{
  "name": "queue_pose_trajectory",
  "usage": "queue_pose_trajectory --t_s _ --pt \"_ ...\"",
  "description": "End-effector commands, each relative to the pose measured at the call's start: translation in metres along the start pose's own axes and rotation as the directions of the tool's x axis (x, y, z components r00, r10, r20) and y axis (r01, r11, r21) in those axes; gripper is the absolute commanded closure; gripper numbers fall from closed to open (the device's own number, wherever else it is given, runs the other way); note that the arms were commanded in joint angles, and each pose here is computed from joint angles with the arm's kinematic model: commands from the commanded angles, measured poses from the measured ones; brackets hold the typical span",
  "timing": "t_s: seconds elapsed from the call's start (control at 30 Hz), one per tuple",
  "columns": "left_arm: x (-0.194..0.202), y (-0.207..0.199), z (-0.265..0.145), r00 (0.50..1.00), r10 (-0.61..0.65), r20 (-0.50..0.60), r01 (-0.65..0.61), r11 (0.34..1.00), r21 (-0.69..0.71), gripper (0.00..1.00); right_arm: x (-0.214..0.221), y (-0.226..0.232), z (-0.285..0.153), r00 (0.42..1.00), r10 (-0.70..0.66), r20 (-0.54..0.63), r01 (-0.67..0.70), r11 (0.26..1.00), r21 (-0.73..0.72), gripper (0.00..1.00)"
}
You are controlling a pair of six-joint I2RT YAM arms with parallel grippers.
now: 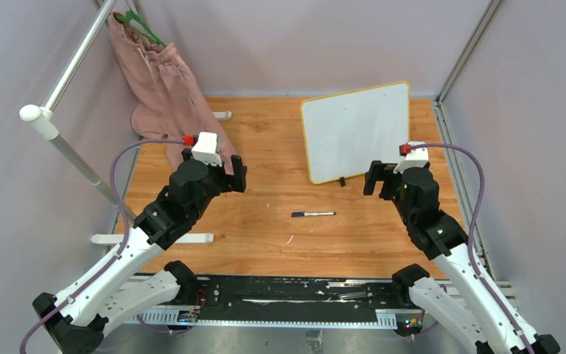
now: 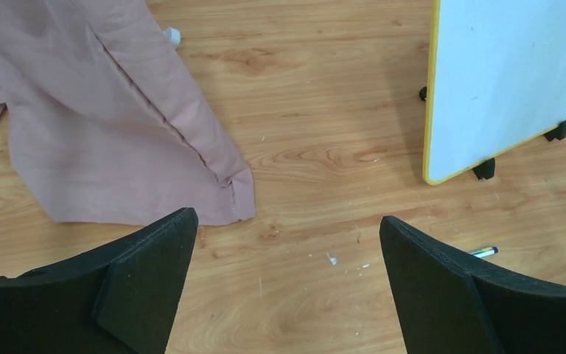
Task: Write a sentence on the whiteboard
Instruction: Open the whiteboard marker at the center of the board.
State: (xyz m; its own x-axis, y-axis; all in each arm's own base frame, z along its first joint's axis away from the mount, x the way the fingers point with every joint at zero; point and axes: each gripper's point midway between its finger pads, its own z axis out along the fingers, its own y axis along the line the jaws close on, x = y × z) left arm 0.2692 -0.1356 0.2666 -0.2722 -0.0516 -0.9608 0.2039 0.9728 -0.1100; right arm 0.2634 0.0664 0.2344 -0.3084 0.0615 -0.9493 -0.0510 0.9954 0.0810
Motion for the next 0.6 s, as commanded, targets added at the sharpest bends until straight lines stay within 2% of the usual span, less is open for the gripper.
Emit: queue_pose_trajectory --t_s 0.0,0.33,0.57 --pt "-0.012 0.003 -0.004 0.997 -0.043 0.057 0.044 0.999 -0.003 0.0 0.0 0.007 0.0 1.0 -0.018 -0.013 0.018 0.999 -0.036 0.03" --pt "-0.02 -0.006 -0.013 0.993 -0.041 0.11 0.032 0.996 0.081 0.0 0.011 0.056 0.003 0.964 -0.257 -0.064 0.241 0.951 -0.192 0.08" --pt "-0.022 -0.004 -0.017 0.99 -0.042 0.136 0.031 0.996 0.082 0.0 0.054 0.108 0.007 0.883 -0.441 -0.158 0.348 0.843 -0.411 0.15"
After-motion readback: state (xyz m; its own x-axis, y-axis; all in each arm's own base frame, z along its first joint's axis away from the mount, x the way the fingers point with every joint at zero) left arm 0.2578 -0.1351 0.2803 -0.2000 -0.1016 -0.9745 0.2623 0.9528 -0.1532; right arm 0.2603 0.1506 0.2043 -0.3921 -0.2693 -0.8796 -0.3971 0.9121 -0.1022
